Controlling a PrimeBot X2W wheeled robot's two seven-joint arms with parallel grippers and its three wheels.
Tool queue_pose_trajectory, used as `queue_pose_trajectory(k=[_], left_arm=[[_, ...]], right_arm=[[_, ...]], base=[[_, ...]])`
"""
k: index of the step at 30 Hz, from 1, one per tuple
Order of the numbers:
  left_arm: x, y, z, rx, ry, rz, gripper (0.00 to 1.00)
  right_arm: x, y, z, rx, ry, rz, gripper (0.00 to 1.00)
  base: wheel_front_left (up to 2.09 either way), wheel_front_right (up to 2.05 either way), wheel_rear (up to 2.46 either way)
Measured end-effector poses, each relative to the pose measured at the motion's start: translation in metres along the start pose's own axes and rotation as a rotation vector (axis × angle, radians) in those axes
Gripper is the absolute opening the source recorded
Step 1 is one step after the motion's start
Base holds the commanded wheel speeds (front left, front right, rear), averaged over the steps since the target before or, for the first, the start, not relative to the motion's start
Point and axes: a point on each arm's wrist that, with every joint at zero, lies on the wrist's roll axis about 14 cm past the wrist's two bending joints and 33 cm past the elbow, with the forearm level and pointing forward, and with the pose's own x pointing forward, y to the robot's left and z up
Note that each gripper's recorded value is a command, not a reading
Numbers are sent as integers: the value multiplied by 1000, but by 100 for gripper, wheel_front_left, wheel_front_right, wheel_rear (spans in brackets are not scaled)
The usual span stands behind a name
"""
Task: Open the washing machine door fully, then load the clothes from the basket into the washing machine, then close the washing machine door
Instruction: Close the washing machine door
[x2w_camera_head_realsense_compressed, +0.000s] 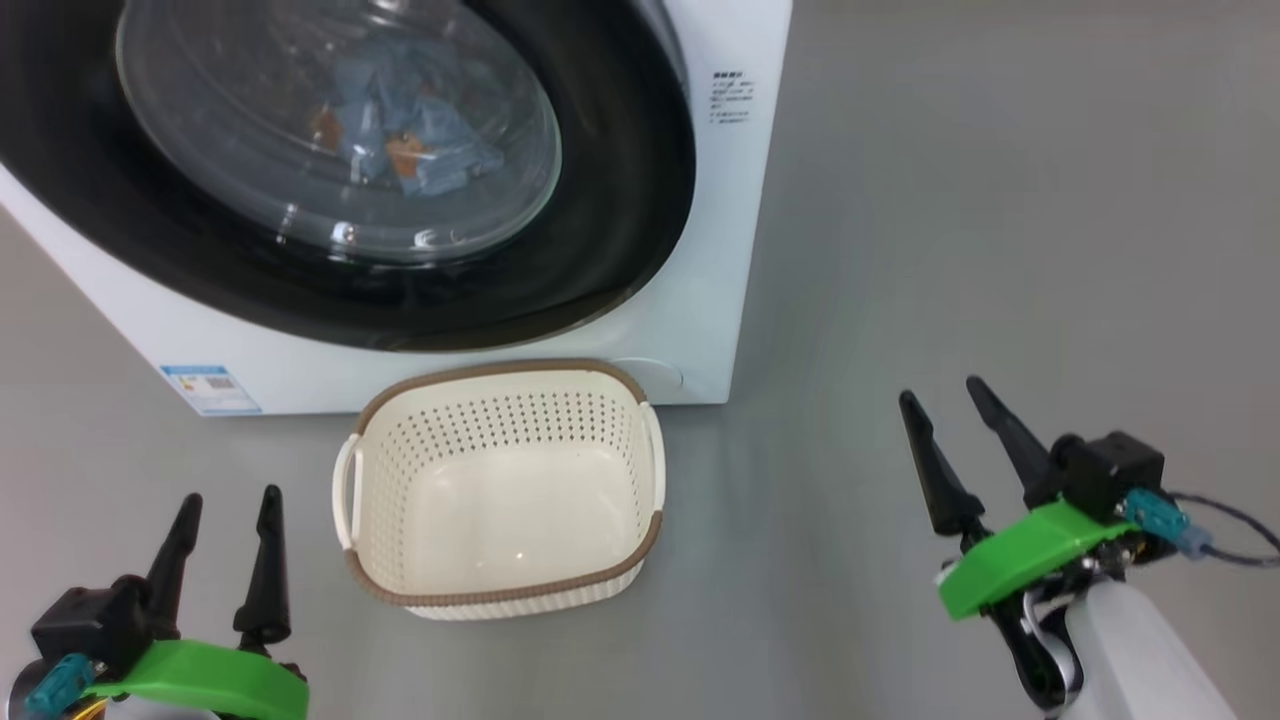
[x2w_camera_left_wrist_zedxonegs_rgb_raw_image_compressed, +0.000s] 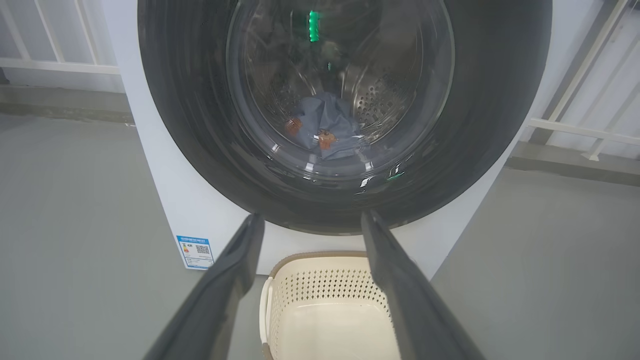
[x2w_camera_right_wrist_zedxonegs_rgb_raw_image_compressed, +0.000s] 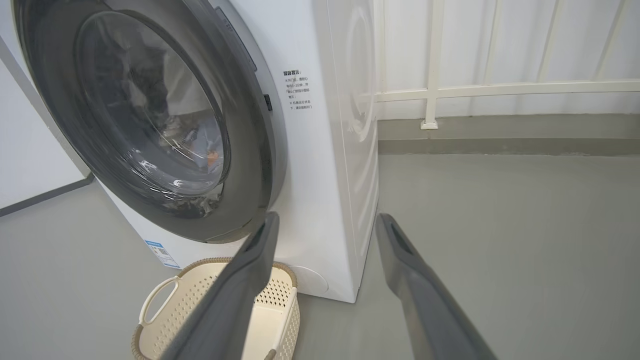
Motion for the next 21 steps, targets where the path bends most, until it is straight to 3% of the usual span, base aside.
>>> queue_pose_trajectory(k=[21], left_arm=[[-21,-8,-6,13,26,-24,100]], right_arm=[[-44,-28,1,5,-2,-99,100]], base=[[0,0,0]])
